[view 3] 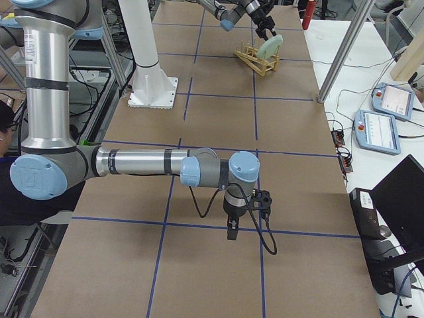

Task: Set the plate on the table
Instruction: 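Reach the left gripper to the top rim of the green plate, then grasp the plate rim with the left gripper and lift it from the rack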

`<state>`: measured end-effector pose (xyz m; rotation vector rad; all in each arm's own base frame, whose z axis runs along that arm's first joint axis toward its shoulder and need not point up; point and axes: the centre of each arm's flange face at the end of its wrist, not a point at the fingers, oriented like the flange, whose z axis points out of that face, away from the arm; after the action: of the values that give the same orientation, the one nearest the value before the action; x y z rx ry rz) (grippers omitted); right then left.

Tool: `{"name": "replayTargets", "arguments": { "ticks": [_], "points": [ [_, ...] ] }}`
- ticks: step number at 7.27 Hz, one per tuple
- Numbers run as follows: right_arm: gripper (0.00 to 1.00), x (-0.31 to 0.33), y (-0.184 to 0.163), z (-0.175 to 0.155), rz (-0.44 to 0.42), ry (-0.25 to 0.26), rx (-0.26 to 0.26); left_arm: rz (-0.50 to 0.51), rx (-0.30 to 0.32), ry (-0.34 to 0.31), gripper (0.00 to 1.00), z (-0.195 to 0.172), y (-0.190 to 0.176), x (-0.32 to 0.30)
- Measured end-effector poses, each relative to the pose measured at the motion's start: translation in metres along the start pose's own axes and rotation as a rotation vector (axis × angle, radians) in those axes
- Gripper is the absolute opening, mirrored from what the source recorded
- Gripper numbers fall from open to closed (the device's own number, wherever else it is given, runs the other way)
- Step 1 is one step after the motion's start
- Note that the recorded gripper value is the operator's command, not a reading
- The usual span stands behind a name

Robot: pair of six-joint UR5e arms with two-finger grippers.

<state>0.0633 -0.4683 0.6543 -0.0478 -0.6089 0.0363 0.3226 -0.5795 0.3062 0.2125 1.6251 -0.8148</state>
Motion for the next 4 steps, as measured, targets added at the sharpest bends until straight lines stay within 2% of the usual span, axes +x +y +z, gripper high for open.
{"name": "replayTargets", "arguments": {
  "ticks": [1, 2, 3, 4],
  "points": [
    [1.0, 0.0, 0.0, 0.0, 0.0, 0.0, 0.0, 0.001, 0.001, -0.003, 0.27, 0.0008, -0.0005, -0.0012],
    [1.0, 0.0001, 0.0, -0.0001, 0.0, 0.0, 0.0, 0.001, 0.001, -0.004, 0.05, 0.0013, -0.0006, -0.0017],
    [1.0, 0.0, 0.0, 0.0, -0.001, 0.0, 0.0, 0.002, 0.002, -0.004, 0.0, 0.0012, -0.0007, -0.0018],
    [1.0, 0.0, 0.0, 0.0, 0.0, 0.0, 0.0, 0.009, 0.003, -0.003, 0.0, 0.0003, -0.0019, -0.002]
  ]
}}
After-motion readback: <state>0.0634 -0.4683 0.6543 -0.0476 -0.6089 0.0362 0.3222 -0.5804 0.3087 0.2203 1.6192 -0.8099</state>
